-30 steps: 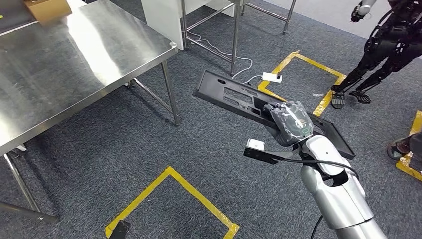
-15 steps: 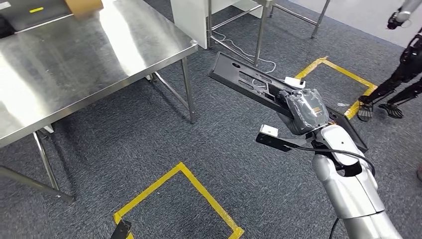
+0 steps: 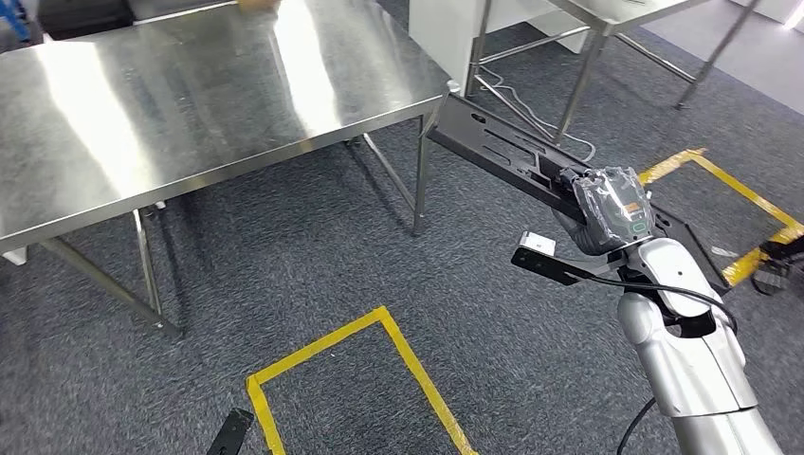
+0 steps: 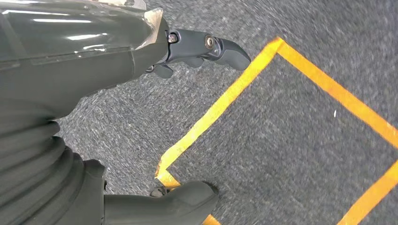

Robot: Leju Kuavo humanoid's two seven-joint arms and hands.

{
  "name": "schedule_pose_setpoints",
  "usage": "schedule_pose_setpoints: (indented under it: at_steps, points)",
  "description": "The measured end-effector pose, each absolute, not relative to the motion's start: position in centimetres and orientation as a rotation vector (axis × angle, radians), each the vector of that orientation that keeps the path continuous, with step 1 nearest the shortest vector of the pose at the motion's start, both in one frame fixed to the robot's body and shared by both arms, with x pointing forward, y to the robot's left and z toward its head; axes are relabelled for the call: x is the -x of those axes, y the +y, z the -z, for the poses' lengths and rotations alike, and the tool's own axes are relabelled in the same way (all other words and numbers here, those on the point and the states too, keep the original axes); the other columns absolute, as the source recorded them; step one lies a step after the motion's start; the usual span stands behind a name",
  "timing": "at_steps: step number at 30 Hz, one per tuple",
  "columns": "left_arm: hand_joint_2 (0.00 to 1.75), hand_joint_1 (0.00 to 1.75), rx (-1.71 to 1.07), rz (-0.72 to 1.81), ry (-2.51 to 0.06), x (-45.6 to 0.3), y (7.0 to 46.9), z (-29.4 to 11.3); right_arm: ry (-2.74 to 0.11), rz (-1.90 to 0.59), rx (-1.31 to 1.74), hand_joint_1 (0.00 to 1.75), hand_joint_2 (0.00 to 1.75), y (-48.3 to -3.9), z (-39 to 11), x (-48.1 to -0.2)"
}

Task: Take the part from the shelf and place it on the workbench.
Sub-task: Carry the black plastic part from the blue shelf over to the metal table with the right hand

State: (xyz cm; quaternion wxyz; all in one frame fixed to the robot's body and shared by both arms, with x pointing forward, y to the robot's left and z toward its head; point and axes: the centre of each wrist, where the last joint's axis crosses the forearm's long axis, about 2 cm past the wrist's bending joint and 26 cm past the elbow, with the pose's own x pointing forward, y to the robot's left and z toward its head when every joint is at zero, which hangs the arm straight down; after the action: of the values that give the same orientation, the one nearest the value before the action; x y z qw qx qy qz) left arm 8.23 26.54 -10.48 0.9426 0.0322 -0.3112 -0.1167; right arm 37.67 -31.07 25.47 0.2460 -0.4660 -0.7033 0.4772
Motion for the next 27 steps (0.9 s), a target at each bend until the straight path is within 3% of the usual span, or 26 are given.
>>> schedule_pose_setpoints:
  at_steps: [5,27]
  points:
    - [1.75,0.00,-0.061,0.240,-0.629,-8.9,25.9,10.3,-1.883,-1.296,1.323,1.66,1.75,-33.0,-25.4,-37.5]
    - [1.75,0.00,-0.075,0.210,-0.619,-9.0,25.9,10.3,-1.851,-1.299,1.324,1.66,1.75,-33.5,-23.8,-37.0]
